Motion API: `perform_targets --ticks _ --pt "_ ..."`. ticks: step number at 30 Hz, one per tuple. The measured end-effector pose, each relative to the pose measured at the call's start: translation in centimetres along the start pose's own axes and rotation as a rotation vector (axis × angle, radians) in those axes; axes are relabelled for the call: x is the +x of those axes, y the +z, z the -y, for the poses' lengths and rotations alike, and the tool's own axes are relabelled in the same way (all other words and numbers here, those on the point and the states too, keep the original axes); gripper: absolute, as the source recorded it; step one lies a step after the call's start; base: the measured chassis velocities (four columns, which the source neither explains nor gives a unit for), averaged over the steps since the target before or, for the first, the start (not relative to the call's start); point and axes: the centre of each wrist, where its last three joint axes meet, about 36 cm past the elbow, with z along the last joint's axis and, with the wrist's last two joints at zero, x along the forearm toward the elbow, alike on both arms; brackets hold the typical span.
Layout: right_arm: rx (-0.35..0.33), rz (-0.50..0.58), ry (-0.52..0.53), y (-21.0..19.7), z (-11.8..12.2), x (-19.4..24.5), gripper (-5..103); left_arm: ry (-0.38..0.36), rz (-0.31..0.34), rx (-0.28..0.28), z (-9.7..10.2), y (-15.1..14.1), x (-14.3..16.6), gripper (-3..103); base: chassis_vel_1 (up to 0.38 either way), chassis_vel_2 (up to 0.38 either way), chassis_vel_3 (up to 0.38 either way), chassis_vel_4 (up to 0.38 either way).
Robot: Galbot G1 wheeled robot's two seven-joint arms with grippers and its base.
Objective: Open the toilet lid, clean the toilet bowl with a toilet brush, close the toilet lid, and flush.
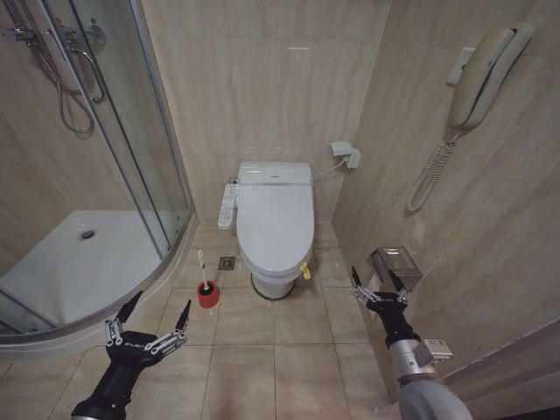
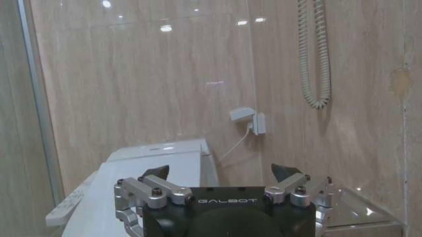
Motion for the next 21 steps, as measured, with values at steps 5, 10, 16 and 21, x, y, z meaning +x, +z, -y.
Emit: perform_targets --ticks 5,10,16,21 --pt "-0.012 0.006 -0.003 -0.11 0.04 -0.13 100 0.000 0.000 0.000 0.00 0.00 0.00 100 0.000 0.000 0.000 0.000" --pt "-0.013 0.011 -0.004 -0.16 -0.04 -0.22 100 0.000 0.000 0.000 0.00 0.00 0.00 100 0.000 0.000 0.000 0.000" --pt "-0.015 0.011 -0.005 -0.19 -0.07 -0.07 100 0.000 0.000 0.000 0.00 0.00 0.00 100 0.000 0.000 0.000 0.000" --pt "-0.016 0.014 -0.002 -0.18 -0.10 0.00 100 0.000 0.000 0.000 0.00 0.00 0.00 100 0.000 0.000 0.000 0.000"
